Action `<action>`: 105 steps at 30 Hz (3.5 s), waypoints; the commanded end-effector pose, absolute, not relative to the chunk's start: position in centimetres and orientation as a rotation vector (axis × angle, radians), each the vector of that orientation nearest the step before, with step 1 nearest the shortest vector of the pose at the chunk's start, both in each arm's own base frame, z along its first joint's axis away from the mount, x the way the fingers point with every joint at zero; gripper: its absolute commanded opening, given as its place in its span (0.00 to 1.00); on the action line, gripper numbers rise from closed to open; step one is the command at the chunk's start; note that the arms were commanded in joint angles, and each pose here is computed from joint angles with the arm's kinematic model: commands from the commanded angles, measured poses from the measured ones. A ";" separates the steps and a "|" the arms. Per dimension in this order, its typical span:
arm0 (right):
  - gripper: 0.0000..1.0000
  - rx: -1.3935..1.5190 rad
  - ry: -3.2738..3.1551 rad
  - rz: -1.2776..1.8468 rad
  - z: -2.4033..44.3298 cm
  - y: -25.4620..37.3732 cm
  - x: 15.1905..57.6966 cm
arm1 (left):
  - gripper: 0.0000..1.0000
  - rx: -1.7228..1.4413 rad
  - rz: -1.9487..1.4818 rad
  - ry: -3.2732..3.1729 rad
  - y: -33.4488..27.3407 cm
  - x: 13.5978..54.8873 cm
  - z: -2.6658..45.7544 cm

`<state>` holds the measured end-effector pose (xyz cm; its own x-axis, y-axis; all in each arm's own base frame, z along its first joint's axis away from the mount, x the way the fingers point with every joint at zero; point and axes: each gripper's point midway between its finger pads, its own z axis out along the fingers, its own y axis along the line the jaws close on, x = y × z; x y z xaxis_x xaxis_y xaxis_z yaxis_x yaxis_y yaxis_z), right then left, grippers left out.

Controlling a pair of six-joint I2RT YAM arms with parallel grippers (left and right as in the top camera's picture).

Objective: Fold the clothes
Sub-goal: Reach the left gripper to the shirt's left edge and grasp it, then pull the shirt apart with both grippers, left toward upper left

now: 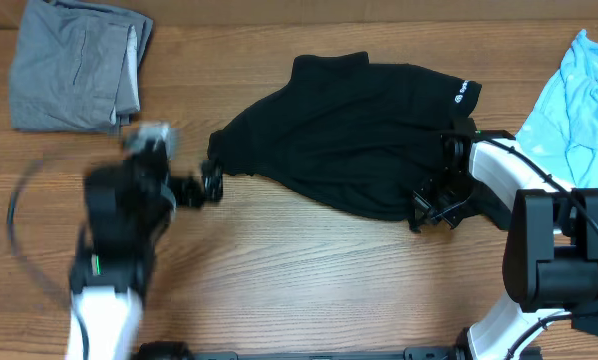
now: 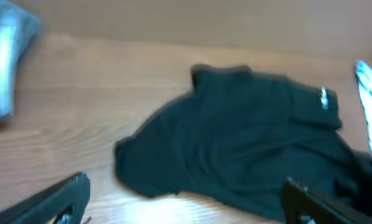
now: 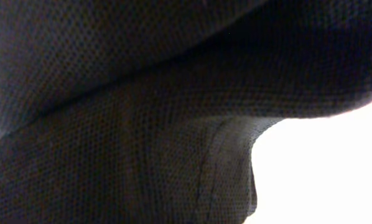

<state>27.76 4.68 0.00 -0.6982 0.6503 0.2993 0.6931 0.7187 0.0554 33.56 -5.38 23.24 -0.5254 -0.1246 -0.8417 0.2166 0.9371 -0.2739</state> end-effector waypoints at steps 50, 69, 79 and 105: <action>0.04 -1.066 -2.669 -0.238 -0.1 4.7 28.1 | 0.69 -0.157 -0.157 3.098 -4.6 43.0 -1.9; 0.04 -1.062 -2.648 -0.235 1.2 4.9 28.1 | 0.04 -0.496 -0.108 2.972 -0.8 46.8 2.4; 0.04 -1.031 -2.683 -0.249 1.8 5.5 28.8 | 0.04 -1.138 0.169 2.913 11.8 42.0 4.8; 0.04 -1.333 -2.447 0.471 7.2 5.3 19.5 | 0.04 -1.180 0.283 2.904 7.3 36.9 13.8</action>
